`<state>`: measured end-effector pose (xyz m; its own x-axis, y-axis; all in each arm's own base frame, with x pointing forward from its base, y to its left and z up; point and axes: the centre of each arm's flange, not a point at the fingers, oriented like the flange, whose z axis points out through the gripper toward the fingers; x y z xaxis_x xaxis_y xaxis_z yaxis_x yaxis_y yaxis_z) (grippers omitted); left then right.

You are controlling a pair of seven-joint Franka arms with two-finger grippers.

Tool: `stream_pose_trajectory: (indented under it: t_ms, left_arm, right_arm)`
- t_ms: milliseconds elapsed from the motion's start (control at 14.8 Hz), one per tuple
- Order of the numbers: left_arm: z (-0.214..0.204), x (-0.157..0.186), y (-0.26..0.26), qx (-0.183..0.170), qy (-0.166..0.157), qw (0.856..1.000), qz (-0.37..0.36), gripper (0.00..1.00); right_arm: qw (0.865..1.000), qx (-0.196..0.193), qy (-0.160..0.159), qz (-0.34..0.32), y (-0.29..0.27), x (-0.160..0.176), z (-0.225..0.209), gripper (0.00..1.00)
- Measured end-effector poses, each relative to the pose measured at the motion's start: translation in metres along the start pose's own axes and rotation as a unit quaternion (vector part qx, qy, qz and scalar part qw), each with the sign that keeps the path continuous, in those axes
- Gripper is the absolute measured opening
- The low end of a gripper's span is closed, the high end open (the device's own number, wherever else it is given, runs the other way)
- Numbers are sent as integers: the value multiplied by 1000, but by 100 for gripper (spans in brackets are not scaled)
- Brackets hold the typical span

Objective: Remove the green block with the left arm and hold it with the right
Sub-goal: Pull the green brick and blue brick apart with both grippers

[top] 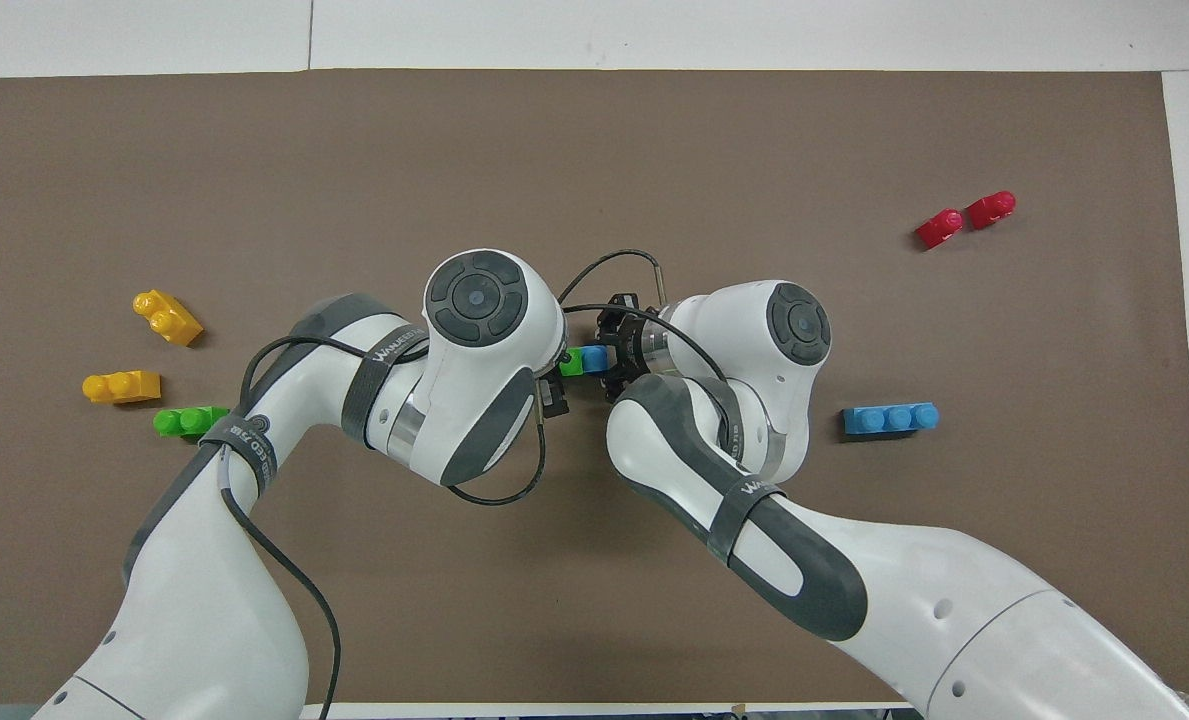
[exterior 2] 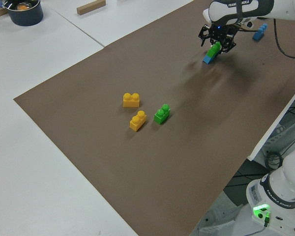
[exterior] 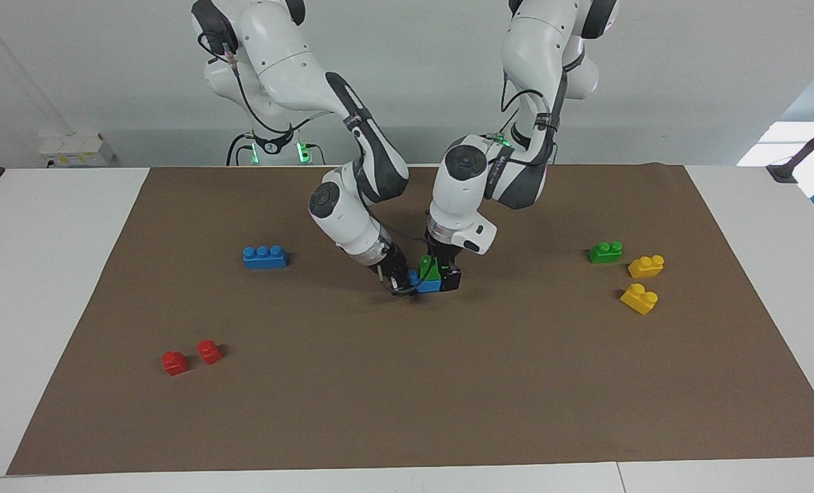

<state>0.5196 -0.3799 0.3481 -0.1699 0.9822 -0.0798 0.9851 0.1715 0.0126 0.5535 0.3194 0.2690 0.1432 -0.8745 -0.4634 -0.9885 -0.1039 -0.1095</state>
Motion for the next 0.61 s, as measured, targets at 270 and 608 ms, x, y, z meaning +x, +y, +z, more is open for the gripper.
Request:
stream_pose_trajectory:
  t_ms: [270,608]
  left_arm:
    - [2,1,-1,2,2,1000,0,100]
    - [2,1,-1,4,4,1000,0,99]
  right_arm:
    - [1000,3,-8,13,0,2,0,35]
    - [999,5,-15,28,0,5,1,35]
